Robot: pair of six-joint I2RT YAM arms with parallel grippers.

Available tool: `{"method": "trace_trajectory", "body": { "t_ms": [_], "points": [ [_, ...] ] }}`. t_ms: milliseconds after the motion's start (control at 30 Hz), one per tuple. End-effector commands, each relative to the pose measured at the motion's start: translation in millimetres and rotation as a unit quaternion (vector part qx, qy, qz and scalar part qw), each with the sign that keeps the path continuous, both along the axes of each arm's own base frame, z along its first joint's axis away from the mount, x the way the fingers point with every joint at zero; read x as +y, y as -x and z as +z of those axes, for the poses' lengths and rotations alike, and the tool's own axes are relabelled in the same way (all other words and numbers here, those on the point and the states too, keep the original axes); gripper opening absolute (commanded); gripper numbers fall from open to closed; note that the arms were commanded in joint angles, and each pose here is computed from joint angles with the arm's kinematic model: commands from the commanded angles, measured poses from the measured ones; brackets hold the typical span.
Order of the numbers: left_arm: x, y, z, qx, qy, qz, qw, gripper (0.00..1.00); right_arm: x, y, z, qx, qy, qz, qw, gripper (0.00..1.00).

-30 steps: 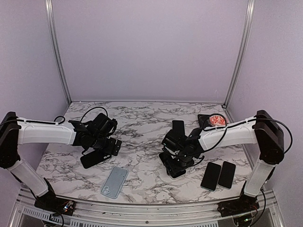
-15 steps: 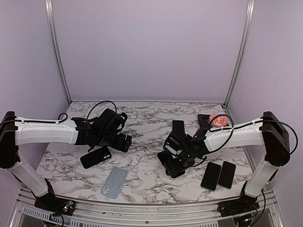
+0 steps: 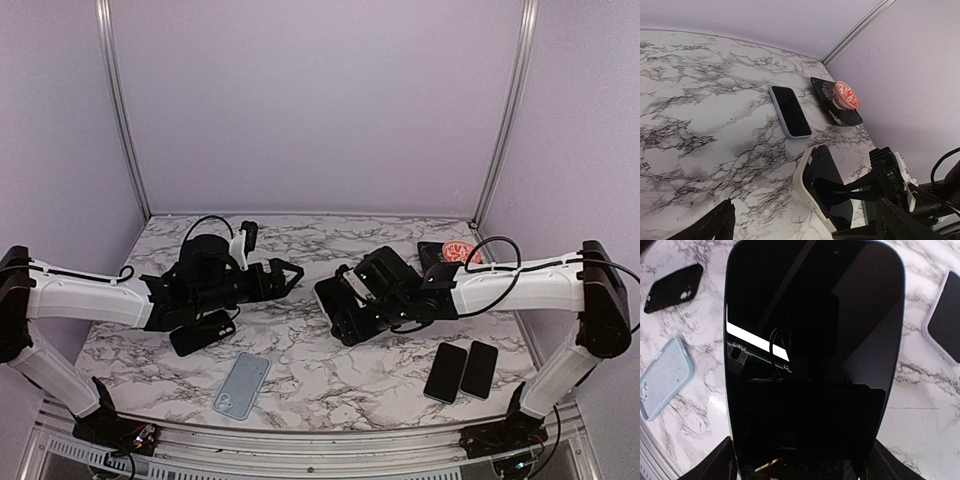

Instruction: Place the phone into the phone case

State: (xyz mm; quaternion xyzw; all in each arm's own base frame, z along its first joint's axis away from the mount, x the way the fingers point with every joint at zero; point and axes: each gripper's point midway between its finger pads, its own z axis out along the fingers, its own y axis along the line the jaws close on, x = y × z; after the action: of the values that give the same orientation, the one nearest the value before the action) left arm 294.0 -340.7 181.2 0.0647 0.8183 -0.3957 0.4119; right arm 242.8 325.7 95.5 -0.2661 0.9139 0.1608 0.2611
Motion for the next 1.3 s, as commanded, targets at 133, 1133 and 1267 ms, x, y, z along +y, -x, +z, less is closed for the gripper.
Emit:
{"method": "trace_trajectory", "body": {
  "t_ms": [133,1133,1267],
  "points": [
    [-39.8,-3.9,56.2,-0.03,0.136,-0.032,0.99,0.95,49.6,-25.0,124.6,-0.148,-0.163,0.022,0.975,0.0],
    [-73.3,99.6,148.2,-0.301,0.014,-0.25,0.92,0.0,12.1,46.6,212.2,-0.251,-0.256,0.237,0.903,0.99],
    [-72.0,139.7,175.6,-0.348,0.045,-0.317,0.881,0.0,11.2,103.0,237.1,-0.261,-0.303,0.378,0.835,0.99]
  ]
}}
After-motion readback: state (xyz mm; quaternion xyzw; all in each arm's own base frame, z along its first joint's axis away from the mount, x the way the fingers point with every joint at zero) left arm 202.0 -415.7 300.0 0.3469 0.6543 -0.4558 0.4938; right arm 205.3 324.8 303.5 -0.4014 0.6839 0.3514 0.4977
